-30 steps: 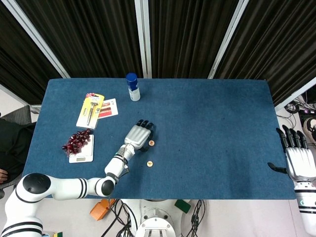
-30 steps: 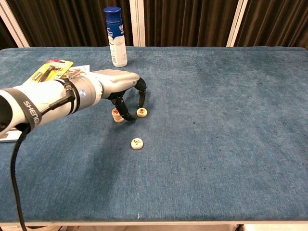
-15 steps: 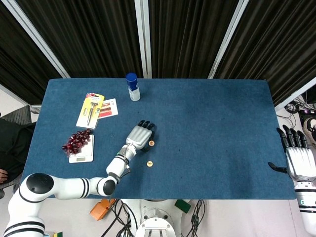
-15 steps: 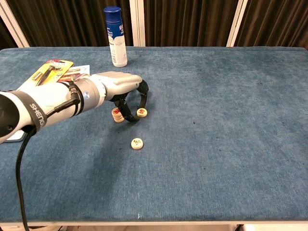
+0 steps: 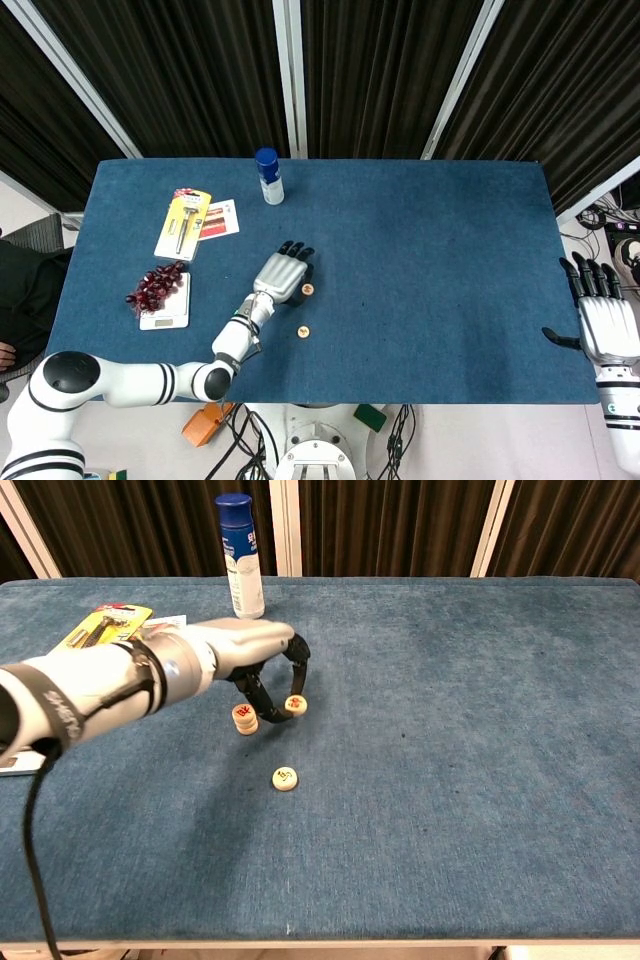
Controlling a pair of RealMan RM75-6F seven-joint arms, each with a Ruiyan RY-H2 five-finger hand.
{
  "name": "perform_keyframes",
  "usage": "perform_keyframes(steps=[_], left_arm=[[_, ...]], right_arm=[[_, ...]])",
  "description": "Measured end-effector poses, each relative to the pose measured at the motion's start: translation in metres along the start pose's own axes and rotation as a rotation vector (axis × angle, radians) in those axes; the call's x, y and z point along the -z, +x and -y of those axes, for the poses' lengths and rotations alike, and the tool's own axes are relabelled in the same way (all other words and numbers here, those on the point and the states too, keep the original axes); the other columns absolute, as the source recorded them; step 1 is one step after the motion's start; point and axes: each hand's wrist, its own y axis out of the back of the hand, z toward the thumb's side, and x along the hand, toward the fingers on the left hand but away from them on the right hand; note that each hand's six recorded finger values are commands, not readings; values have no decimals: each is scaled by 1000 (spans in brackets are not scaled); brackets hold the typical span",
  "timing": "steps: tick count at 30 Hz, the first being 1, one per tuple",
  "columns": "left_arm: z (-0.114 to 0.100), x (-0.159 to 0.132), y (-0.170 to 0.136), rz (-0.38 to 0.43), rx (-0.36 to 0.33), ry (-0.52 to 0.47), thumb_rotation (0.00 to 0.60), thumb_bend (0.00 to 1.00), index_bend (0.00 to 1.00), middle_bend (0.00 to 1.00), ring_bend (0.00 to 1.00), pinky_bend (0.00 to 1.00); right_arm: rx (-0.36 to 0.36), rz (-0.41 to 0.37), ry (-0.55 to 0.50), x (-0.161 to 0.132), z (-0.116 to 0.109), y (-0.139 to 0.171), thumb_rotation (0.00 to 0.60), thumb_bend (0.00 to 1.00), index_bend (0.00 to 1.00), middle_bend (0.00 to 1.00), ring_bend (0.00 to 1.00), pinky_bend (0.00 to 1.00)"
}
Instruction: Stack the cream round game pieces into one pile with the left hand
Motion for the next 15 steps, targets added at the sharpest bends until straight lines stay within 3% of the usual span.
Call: perform_keyframes(steps=[8, 15], left_arm=[[-20, 10, -27, 19, -40, -21, 598, 348, 507, 103, 0, 0], [-12, 23, -41, -10, -12, -29, 598, 337, 507, 103, 0, 0]], right_arm=[[0, -15, 1, -4, 1, -2, 600, 91, 0, 24, 0, 23], [2, -19, 1, -6, 1, -3, 600, 91, 0, 24, 0, 23]])
